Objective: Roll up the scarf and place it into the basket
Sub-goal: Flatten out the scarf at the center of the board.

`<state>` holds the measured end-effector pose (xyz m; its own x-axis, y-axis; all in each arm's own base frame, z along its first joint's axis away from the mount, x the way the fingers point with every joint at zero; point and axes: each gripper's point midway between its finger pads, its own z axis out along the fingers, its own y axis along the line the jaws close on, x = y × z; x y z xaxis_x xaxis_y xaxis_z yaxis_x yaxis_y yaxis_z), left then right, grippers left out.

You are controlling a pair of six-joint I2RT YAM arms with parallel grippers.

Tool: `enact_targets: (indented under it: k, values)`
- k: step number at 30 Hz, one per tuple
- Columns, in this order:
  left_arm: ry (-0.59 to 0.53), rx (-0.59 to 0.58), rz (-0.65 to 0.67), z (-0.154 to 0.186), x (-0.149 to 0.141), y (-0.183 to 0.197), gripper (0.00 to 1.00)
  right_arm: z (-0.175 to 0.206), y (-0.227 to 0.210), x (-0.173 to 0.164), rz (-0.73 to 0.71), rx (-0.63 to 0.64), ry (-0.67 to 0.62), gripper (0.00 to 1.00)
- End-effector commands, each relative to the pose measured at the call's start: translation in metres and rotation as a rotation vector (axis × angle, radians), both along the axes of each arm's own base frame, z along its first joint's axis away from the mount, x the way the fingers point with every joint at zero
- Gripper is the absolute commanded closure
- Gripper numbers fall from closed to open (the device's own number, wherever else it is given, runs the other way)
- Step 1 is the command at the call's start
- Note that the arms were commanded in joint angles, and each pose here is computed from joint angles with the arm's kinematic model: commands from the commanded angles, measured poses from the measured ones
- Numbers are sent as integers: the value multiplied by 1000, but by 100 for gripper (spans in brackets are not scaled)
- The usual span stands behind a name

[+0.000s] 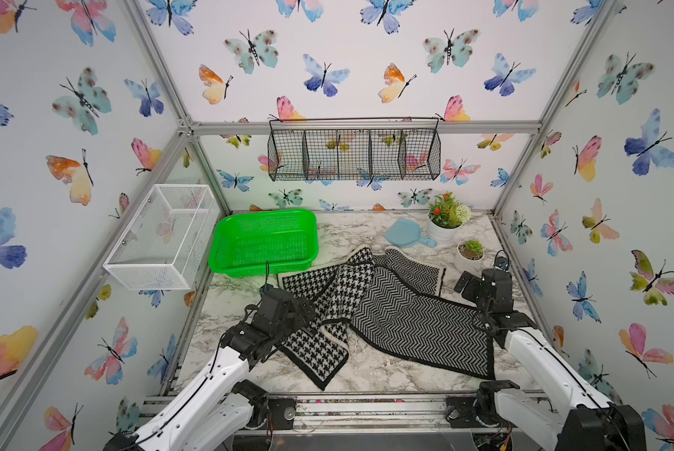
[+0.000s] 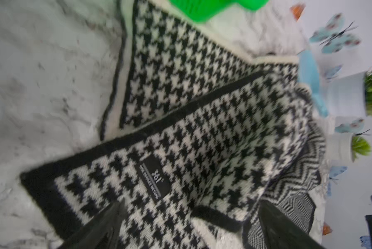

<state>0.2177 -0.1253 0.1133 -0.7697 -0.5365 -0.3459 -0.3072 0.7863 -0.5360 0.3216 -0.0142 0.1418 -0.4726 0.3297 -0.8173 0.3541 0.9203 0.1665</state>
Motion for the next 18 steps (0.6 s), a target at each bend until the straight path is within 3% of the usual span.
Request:
enact_targets:
  k: [1,11,18]
  values:
    - [158,-7,-10,-23,-33,-4,1,-4,7,-8,20,36,63,1]
    - [329,56,71,-33,-62,12,1,-16,12,-7,42,51,111,1]
    - [369,87,98,-58,-67,18,2,-18,12,-5,46,41,130,1]
